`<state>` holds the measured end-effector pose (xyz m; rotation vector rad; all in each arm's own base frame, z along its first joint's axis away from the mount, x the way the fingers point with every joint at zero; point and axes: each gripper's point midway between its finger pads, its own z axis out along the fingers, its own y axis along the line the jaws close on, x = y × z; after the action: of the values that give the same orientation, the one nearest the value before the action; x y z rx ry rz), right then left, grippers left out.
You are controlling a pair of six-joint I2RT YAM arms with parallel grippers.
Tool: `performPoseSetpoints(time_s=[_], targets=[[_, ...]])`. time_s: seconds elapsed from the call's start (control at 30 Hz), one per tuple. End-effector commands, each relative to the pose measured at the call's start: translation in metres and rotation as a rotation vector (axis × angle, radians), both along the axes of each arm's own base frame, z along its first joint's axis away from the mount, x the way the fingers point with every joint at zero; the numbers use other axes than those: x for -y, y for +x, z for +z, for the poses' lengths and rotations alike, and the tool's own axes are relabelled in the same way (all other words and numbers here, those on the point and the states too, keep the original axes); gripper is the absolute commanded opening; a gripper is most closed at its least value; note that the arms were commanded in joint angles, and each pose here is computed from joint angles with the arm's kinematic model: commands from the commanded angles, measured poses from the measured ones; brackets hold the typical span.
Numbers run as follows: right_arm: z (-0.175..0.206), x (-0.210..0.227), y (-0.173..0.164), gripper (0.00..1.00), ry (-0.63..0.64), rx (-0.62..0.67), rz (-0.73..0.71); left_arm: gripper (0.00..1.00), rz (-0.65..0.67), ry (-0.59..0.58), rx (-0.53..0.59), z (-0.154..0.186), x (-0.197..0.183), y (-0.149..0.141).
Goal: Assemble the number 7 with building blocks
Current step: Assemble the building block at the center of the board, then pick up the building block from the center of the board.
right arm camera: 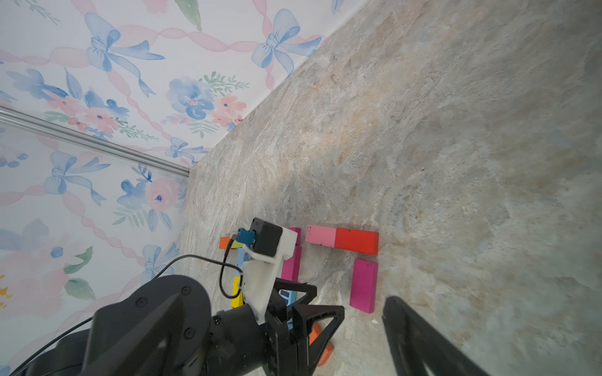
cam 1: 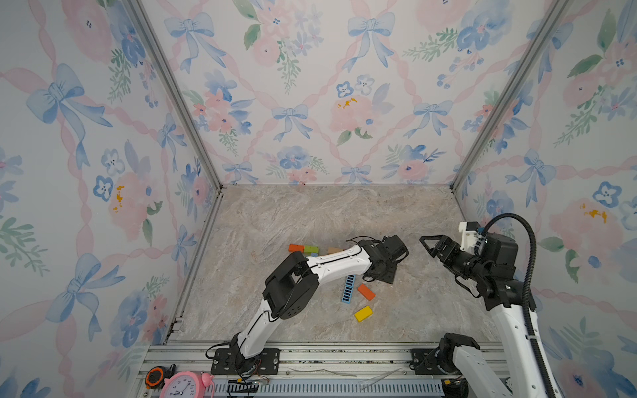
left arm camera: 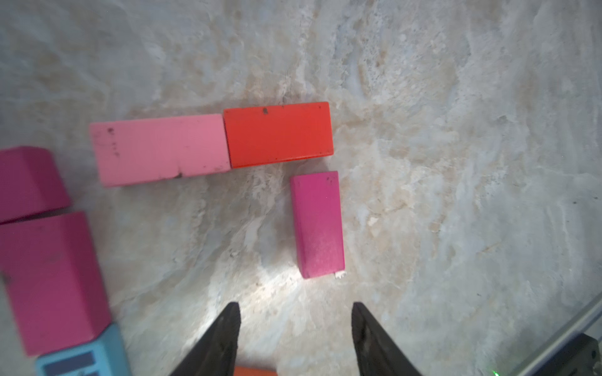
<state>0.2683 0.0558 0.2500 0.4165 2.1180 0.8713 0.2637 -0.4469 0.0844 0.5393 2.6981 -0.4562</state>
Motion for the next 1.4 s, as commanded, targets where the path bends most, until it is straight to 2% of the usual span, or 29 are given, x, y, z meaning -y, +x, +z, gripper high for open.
performPoseSetpoints(time_s=[0.0, 0.1, 0.23, 0.43, 0.53, 0.63, 0.73, 0.87, 0.97, 1.23, 1.37], targets=[[0.015, -0.014, 0.002, 0.97, 0.075, 0.043, 0.061, 0.59, 0.003, -0.014, 0.079, 0.034, -0.021, 0.000], [0.012, -0.023, -0.001, 1.00, 0.109, -0.015, 0.096, 0.59, 0.029, -0.038, 0.087, 0.043, -0.050, -0.002], [-0.004, -0.043, -0.013, 0.97, -0.036, -0.095, 0.206, 0.59, 0.093, -0.119, 0.106, 0.063, -0.102, 0.002], [-0.072, -0.094, -0.024, 0.93, -0.283, -0.273, 0.359, 0.59, 0.215, -0.245, 0.198, 0.115, -0.201, 0.019], [-0.099, -0.115, -0.027, 0.92, -0.390, -0.312, 0.410, 0.60, 0.279, -0.310, 0.252, 0.134, -0.259, 0.022], [-0.125, -0.131, -0.031, 0.90, -0.508, -0.359, 0.479, 0.61, 0.338, -0.342, 0.291, 0.140, -0.310, 0.020], [-0.149, -0.139, -0.036, 0.89, -0.624, -0.408, 0.535, 0.61, 0.371, -0.366, 0.309, 0.137, -0.342, 0.015], [-0.171, -0.150, -0.041, 0.86, -0.728, -0.434, 0.586, 0.61, 0.390, -0.370, 0.305, 0.126, -0.359, 0.013], [-0.183, -0.155, -0.046, 0.82, -0.769, -0.444, 0.614, 0.61, 0.365, -0.395, 0.311, 0.124, -0.356, 0.015], [-0.202, -0.165, -0.046, 0.73, -0.826, -0.445, 0.643, 0.61, 0.342, -0.381, 0.325, 0.104, -0.356, 0.016], [-0.210, -0.167, -0.044, 0.72, -0.854, -0.460, 0.647, 0.61, 0.348, -0.362, 0.369, 0.108, -0.361, 0.015]])
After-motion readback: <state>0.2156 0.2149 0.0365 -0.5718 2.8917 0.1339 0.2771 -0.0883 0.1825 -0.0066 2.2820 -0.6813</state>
